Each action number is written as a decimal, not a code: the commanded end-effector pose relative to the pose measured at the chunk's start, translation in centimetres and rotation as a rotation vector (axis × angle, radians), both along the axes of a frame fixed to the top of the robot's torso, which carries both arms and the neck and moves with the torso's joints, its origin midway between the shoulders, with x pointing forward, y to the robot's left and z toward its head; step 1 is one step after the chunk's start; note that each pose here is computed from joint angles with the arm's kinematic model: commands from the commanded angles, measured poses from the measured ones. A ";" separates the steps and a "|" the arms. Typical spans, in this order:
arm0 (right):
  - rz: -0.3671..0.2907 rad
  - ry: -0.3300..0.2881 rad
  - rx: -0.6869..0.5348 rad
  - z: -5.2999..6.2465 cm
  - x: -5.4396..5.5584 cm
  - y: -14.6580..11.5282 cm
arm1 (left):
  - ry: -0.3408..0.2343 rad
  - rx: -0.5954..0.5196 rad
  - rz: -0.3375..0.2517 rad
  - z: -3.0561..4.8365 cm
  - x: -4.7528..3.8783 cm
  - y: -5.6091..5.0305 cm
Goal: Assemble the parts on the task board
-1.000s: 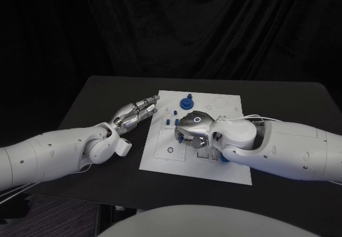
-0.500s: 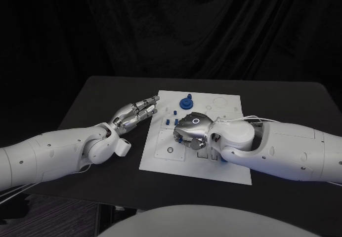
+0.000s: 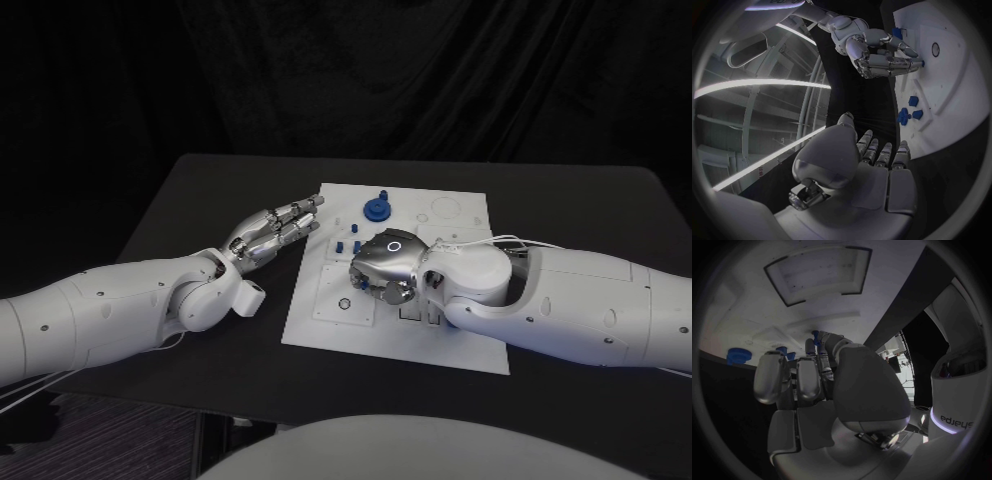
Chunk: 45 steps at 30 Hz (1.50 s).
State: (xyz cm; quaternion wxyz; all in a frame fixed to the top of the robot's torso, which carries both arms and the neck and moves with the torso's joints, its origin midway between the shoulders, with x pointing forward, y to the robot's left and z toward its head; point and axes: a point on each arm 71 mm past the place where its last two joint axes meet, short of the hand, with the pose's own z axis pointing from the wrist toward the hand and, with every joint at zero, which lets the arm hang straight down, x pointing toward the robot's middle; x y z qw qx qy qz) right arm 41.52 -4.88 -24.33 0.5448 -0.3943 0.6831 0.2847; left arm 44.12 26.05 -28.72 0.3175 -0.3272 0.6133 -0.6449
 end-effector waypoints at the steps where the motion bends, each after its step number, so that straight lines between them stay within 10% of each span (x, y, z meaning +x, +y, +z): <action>1: 0.002 0.002 -0.021 -0.3 -0.1 0.1 | -0.061 -0.067 -0.009 0.59 -0.07 -0.2; 18: -0.029 -0.006 -0.014 -0.1 0.1 -1.0 | -0.054 -0.065 -0.010 0.35 -0.13 -0.1; 33: -0.148 -0.098 0.164 7.5 3.0 -6.0 | -0.056 -0.060 0.002 0.36 -0.27 0.4; 45: -0.362 -0.083 0.079 7.4 5.7 -12.5 | -0.054 -0.059 0.001 0.28 -0.26 0.4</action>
